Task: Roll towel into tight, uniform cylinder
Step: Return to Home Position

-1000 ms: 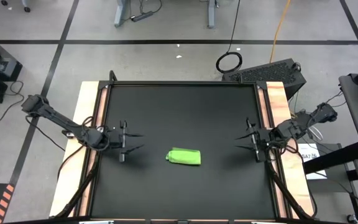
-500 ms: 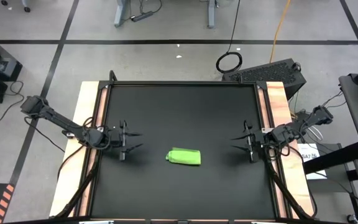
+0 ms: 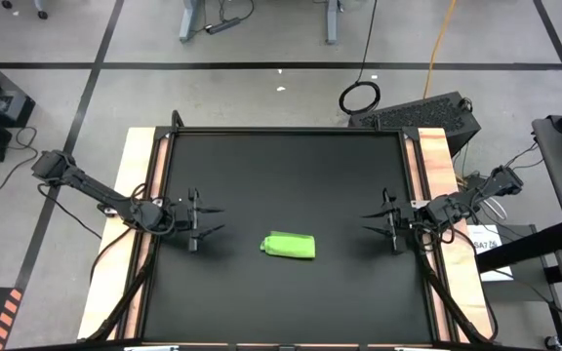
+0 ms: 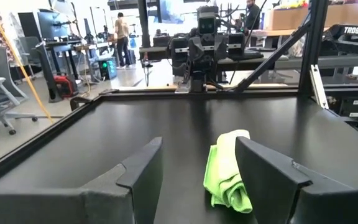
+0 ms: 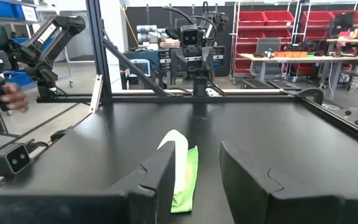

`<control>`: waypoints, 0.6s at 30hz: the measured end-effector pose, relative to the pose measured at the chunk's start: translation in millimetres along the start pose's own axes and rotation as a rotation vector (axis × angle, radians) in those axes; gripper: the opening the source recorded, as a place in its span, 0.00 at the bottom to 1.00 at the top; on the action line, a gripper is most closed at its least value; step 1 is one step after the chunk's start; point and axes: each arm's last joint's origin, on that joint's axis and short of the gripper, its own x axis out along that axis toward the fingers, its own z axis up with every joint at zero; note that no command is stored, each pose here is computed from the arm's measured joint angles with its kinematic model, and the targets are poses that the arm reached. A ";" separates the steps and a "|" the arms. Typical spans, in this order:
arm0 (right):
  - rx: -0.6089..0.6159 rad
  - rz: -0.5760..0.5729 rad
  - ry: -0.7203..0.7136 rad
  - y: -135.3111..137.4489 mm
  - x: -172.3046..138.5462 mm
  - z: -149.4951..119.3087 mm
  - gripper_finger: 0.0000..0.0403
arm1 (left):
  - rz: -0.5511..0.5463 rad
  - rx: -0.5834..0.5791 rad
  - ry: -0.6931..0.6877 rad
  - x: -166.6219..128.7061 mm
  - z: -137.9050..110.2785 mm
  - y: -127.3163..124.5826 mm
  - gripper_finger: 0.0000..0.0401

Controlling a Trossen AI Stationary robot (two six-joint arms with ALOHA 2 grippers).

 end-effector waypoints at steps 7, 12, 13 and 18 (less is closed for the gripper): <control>0.001 0.001 0.000 0.0 0.0 0.0 0.29 | 0.000 0.006 0.007 0.0 -0.8 0.0 0.51; 0.001 0.003 0.000 0.1 0.0 0.0 0.29 | 0.000 0.067 0.007 0.0 -0.8 0.0 0.51; 0.001 0.003 0.000 0.1 0.0 0.0 0.29 | 0.000 0.080 0.007 0.0 -0.8 0.0 0.51; 0.001 0.003 0.000 0.1 0.0 0.0 0.29 | 0.000 0.080 0.007 0.0 -0.8 0.0 0.51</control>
